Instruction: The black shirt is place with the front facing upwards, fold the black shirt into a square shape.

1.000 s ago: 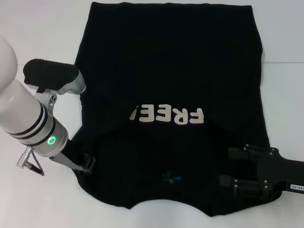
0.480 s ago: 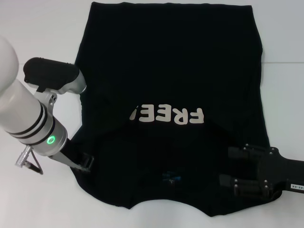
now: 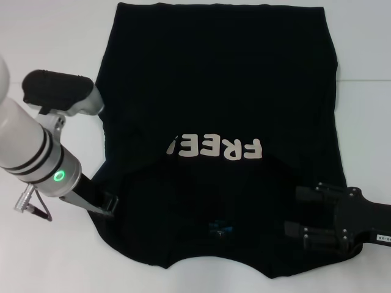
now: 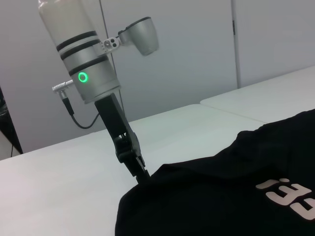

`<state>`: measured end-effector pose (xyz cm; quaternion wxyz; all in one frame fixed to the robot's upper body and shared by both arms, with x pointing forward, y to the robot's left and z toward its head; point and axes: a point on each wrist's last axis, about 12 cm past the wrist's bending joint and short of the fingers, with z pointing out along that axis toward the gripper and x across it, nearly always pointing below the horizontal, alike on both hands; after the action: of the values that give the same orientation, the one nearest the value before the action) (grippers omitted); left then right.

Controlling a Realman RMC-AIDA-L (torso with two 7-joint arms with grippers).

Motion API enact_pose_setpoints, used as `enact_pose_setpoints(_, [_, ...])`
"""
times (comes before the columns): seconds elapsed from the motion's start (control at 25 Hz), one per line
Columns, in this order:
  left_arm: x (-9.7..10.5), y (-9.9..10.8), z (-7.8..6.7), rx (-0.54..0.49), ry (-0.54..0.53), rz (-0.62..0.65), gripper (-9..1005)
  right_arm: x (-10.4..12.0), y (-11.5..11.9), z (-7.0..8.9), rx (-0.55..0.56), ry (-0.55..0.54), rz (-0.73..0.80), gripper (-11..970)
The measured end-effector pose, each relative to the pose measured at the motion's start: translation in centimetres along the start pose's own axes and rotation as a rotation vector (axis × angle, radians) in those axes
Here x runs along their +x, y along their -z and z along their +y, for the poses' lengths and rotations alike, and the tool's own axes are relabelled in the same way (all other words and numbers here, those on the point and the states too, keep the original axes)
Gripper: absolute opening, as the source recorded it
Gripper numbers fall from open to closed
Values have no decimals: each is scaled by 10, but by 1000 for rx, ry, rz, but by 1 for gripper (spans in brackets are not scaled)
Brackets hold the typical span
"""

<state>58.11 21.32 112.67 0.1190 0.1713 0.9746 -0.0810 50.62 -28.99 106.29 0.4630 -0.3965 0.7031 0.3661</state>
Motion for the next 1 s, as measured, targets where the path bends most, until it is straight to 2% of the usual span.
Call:
enact_pose_setpoints(0.52, [1,11,19,79,97,-46,51,-3,1,-3,14,-2,-15,836])
enact_pose_setpoints(0.8, [0,21,16,100,93,-48,98,-5,2,-5,23,-17,-21,836])
enact_pose_setpoints(1.0, [5,23,18,130,147,-11,146,-5,2,-7,32,-42,-13,836])
